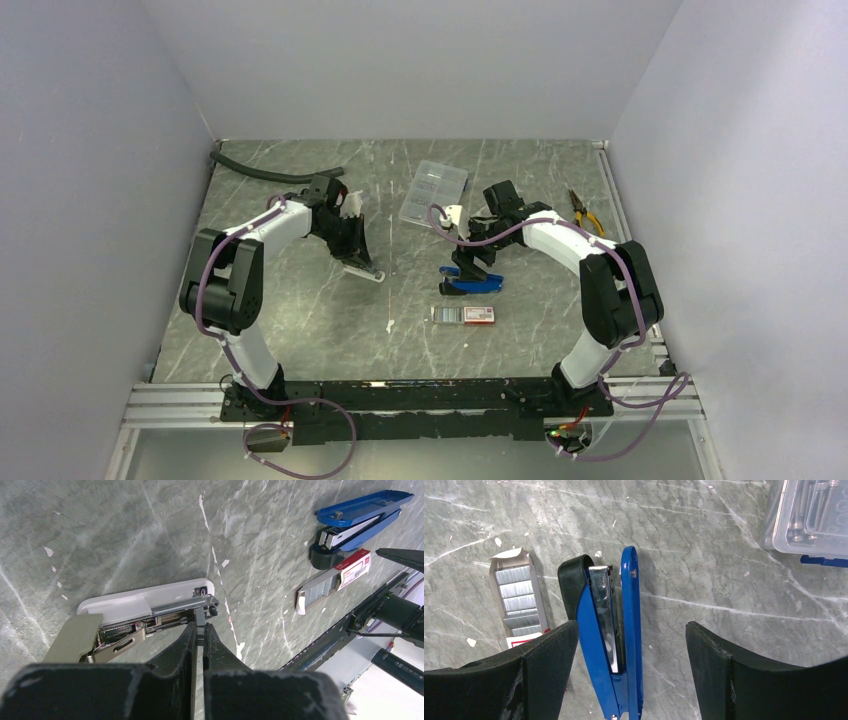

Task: Load the staples into the stapler

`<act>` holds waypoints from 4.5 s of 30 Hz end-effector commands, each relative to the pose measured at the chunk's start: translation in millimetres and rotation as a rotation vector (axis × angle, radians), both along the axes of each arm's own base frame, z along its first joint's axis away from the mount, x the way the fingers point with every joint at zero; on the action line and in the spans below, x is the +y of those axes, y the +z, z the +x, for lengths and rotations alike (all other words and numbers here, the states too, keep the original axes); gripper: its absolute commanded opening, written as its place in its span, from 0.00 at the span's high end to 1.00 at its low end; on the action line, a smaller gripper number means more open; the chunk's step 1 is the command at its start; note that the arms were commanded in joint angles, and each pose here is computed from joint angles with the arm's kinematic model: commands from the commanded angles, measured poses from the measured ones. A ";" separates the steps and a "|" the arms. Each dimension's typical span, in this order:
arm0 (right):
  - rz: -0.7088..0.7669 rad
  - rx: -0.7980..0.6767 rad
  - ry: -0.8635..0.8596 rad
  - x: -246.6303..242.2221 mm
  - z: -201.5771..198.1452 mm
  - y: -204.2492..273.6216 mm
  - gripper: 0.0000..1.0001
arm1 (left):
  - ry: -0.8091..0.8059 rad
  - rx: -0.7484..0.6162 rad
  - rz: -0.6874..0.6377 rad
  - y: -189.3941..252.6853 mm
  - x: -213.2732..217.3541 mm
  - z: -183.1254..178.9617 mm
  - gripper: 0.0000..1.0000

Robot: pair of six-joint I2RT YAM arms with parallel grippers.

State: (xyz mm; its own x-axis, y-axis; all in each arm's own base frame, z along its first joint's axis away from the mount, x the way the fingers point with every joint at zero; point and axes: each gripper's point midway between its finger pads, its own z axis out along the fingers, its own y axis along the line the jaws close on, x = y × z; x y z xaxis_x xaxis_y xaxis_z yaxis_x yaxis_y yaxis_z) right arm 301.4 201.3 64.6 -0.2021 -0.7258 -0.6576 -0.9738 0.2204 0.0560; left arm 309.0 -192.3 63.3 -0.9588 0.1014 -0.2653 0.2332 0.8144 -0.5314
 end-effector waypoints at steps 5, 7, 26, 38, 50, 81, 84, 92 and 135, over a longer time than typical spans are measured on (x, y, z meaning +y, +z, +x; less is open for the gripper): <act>-0.007 0.002 0.015 0.0 -0.9 -1.0 0.18 | -0.021 -0.027 0.006 5.0 -1.1 7.8 0.90; -0.008 0.002 0.014 -0.4 -0.7 -1.0 0.18 | -0.022 -0.023 0.005 5.0 -1.4 7.9 0.89; -0.010 0.005 0.015 -0.5 -0.9 -1.3 0.18 | -0.017 -0.022 0.029 3.1 1.9 9.2 0.86; -0.012 0.005 0.016 -0.8 -0.9 -1.9 0.18 | -0.017 -0.023 0.030 3.4 2.2 9.8 0.86; -0.010 0.002 0.017 -0.5 -0.8 -0.5 0.18 | -0.018 -0.019 0.037 1.4 3.0 9.2 0.84; -0.011 0.007 0.017 -0.5 -1.2 -1.0 0.18 | -0.014 -0.041 0.074 0.2 9.3 9.3 0.81; -0.009 0.005 0.017 -0.4 -1.2 -0.1 0.18 | -0.011 -0.042 0.078 -0.1 10.5 9.7 0.81; -0.008 0.006 0.017 -0.1 -1.1 -0.1 0.19 | -0.013 -0.046 0.076 0.5 10.3 9.2 0.81; -0.003 0.002 0.024 0.0 -3.0 3.3 0.19 | -0.080 -0.205 0.238 15.3 4.1 15.1 0.81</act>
State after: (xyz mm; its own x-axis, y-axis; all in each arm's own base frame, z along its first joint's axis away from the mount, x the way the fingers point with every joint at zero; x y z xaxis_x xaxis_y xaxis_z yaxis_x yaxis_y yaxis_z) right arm 294.8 198.4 58.9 -0.2189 -0.7377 -0.6387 -0.9728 0.2154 0.0848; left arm 310.1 -186.9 54.5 -0.9172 0.2325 -0.3235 0.3334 0.8924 -0.3041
